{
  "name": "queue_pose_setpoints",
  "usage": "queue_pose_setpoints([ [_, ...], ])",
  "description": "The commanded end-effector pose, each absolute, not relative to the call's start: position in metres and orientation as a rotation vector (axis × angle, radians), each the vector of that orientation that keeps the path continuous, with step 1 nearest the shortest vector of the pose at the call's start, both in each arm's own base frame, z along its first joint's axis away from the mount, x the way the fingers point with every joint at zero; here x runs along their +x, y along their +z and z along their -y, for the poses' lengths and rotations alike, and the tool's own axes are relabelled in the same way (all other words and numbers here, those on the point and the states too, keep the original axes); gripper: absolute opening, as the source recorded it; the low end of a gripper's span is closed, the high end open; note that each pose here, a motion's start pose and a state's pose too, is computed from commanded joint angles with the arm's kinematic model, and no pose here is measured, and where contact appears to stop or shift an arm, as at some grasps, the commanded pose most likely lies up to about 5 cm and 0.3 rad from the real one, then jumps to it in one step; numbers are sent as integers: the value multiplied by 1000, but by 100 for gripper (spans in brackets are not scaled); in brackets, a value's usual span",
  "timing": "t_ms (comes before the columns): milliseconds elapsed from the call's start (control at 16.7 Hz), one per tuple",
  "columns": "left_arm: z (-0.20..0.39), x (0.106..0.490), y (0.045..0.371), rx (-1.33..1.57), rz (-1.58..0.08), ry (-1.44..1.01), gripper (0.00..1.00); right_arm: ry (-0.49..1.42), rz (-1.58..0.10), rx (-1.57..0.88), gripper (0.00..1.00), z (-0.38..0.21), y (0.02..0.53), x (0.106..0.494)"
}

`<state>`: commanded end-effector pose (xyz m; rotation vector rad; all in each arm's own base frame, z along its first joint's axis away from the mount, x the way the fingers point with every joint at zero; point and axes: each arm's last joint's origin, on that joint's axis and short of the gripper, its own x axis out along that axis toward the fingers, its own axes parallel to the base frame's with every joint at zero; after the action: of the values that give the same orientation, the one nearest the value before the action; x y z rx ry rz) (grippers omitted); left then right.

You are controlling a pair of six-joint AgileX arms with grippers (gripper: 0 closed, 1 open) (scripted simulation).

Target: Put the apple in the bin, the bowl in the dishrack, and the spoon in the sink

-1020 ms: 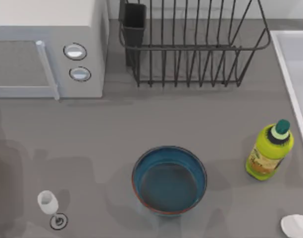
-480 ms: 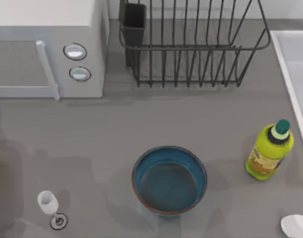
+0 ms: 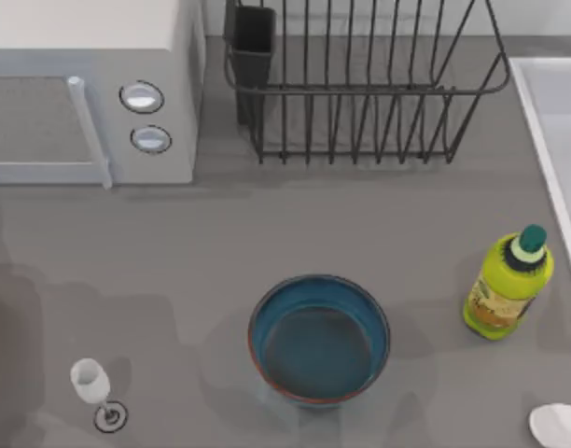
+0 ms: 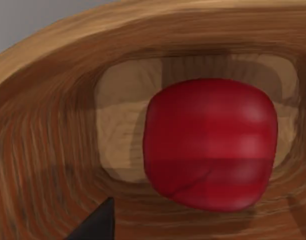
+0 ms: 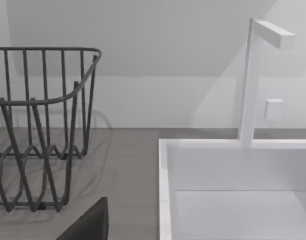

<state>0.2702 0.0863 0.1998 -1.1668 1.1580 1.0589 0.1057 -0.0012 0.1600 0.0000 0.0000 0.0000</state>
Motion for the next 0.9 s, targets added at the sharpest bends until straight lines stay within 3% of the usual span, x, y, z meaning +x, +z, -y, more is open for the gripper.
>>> queue_pose_setpoints([
  [480, -62, 235, 217, -1001, -1023, 783, 100, 0, 0, 0, 100, 1, 160, 106],
  [900, -23, 158, 219, -583, -627, 318, 100, 0, 0, 0, 100, 1, 160, 106],
])
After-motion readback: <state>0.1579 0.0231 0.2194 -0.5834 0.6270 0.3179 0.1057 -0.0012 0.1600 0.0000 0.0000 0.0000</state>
